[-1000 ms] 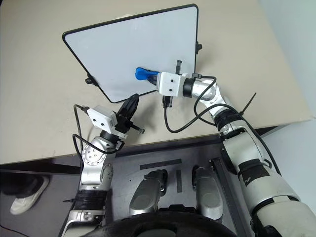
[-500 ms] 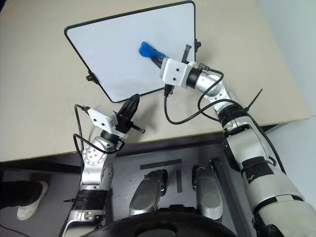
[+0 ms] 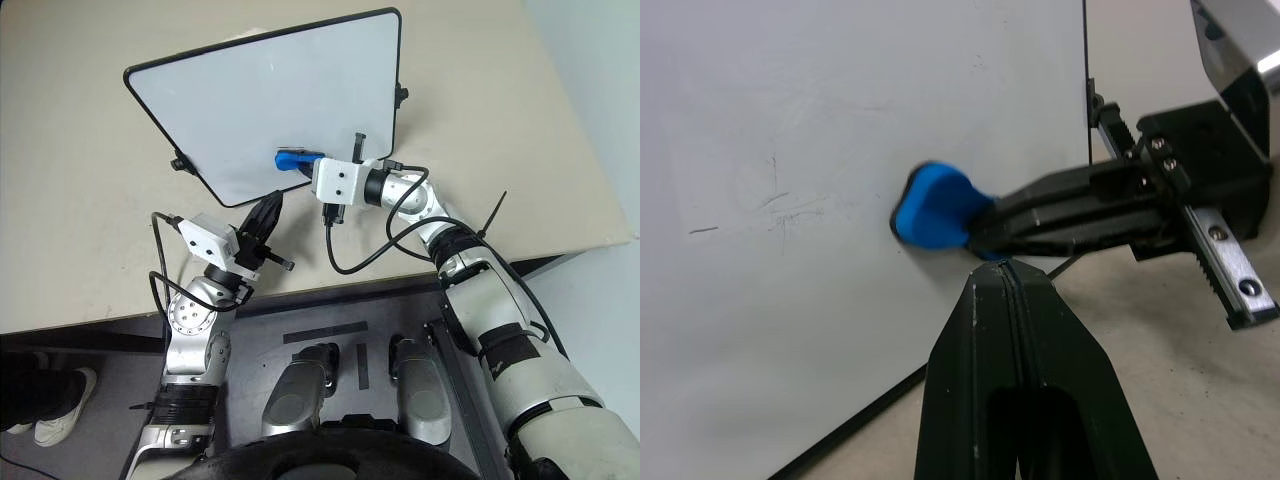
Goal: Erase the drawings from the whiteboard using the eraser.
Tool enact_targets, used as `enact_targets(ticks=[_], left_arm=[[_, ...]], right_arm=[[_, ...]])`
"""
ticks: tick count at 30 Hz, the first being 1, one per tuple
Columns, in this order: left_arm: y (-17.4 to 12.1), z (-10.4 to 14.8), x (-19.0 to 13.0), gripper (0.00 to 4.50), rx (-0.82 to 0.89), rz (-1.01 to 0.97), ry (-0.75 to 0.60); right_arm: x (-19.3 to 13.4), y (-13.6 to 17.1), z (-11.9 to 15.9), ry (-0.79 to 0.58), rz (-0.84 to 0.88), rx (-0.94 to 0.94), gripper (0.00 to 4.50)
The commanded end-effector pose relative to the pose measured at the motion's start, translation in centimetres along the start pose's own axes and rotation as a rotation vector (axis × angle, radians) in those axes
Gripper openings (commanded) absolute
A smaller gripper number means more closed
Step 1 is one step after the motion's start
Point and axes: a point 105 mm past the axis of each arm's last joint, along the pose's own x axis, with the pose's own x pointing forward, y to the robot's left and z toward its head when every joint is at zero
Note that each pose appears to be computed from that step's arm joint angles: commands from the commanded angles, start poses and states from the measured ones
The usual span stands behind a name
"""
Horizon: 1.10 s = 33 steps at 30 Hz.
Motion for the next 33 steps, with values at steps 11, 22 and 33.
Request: enact_targets(ticks=[11,22,33], left_arm=[[-0.1,1.1,0.1,0.00,0.018,0.005,-0.046],[0.5,0.9,-0.6,0.00,0.022,0.009,-0.024],[0.4,1.0,0.2,0.00,0.020,-0.028,-0.026]], right_arm=[[-2.7,-0.7,-0.2,-0.034,0.013,0.007,0.03],[-11.7,1.3,0.8,0.064,0.154,0.241,0.03],[-12.7,2.6,-0.6,0.203,0.176,0.320,0.61]])
